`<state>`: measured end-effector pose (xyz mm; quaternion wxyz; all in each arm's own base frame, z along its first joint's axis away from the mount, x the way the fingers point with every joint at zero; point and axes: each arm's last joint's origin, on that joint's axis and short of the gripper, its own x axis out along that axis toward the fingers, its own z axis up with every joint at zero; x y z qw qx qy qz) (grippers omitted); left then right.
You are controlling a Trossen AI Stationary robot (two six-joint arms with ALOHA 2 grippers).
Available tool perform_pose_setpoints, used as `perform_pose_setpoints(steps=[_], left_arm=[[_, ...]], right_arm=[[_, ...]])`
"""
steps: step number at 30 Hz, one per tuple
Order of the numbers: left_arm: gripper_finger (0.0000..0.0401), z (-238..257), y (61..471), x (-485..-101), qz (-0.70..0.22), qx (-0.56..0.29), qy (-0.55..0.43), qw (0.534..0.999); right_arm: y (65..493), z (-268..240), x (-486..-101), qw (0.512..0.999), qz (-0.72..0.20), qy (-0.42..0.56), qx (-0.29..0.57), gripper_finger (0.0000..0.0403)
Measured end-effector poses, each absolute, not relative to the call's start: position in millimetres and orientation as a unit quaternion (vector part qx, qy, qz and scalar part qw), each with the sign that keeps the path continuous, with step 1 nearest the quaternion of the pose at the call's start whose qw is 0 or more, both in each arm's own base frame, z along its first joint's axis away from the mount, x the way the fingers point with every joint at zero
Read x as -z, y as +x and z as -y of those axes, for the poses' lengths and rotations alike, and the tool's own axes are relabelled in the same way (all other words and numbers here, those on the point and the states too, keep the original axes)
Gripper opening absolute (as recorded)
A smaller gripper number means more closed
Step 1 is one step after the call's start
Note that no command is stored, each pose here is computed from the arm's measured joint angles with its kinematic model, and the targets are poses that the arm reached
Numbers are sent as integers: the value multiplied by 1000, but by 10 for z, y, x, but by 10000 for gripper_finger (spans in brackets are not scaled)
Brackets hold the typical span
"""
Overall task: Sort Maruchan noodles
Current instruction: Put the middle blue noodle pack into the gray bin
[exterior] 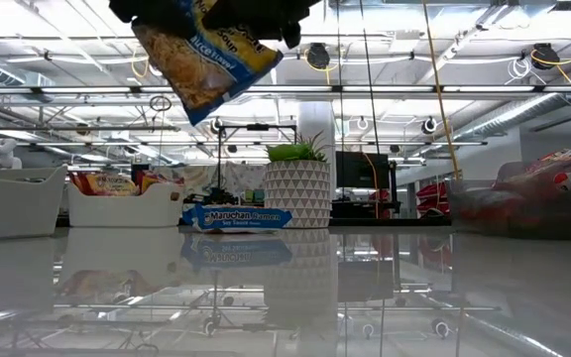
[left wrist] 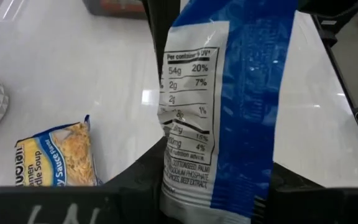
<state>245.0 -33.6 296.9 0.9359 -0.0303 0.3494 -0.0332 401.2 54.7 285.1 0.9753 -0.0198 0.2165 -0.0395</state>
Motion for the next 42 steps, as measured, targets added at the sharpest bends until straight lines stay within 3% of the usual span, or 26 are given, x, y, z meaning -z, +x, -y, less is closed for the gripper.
perform_pose_setpoints(steps=[4, 11, 22, 33, 42], left_arm=[[140, 328, 2395, -2974, -360, 31, -34, 932], [152, 292, 2113, -3296, -277, 37, -42, 959], [155, 307, 1561, -3864, -49, 72, -44, 995], [156, 506, 1817, -3481, 108, 75, 18, 991], [156, 511, 1959, -3127, 149, 44, 9, 988]], right_arm=[[3916, -567, -2980, 976, -207, -26, 62, 156], [3501, -720, -3280, 986, -155, -32, 44, 207], [3070, -609, -3043, 991, 119, 17, 57, 212], [3204, -673, -3062, 991, 124, 47, 1, 212], [3251, -683, -3006, 993, 112, 24, 19, 212]])
